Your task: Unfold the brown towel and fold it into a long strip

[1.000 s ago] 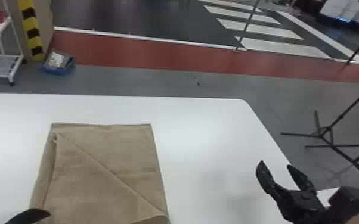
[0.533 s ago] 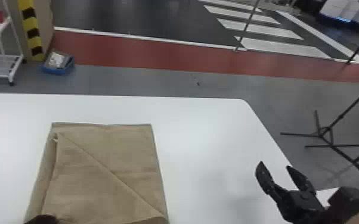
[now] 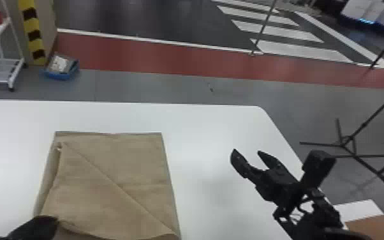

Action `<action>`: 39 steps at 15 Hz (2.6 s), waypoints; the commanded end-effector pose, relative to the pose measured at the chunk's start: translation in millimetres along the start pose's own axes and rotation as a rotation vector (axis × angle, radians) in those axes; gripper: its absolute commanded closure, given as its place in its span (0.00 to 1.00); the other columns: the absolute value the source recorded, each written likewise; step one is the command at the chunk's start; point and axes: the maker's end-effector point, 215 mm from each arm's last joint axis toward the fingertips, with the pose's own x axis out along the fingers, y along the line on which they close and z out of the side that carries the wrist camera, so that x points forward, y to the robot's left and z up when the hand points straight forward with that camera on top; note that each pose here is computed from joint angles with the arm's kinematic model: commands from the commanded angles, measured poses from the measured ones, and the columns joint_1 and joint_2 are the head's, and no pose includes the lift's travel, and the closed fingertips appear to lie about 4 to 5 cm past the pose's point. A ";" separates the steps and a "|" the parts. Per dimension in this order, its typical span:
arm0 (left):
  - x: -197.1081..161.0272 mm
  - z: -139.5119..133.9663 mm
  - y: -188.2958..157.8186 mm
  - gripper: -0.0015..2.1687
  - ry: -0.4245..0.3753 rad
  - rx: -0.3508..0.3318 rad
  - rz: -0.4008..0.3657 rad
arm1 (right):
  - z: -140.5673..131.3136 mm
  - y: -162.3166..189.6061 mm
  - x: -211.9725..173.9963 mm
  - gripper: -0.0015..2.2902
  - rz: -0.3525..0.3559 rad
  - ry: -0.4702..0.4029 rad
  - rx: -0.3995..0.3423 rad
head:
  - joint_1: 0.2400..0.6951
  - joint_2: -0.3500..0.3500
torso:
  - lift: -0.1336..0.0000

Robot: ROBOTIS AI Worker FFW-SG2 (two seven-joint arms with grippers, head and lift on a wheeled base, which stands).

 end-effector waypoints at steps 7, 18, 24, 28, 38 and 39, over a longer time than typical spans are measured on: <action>0.0 4.3 -4.6 0.79 -0.025 0.036 -0.043 | -37.5 125.3 156.6 0.05 0.205 0.319 -0.028 | 1.00 0.35 | 0.08; 15.9 30.8 -29.1 0.79 -0.081 0.102 -0.135 | -110.7 160.9 193.9 0.10 0.244 0.568 -0.239 | 1.00 0.47 | 0.08; 16.2 30.3 -32.5 0.79 -0.081 0.118 -0.151 | -117.1 158.7 192.6 0.72 0.247 0.601 -0.280 | 1.00 0.46 | 0.08; 17.7 27.2 -23.5 0.79 -0.080 0.111 -0.120 | -114.4 151.0 181.0 0.98 0.212 0.598 -0.280 | 1.00 0.45 | 0.08; 20.6 -8.6 51.2 0.79 0.049 -0.067 0.122 | -67.9 -88.7 -25.5 0.98 -0.180 0.493 0.197 | 1.00 0.25 | 0.08; 19.9 -14.5 58.2 0.79 0.066 -0.092 0.146 | -69.4 -104.1 -46.9 0.98 -0.218 0.492 0.191 | 1.00 0.19 | 0.08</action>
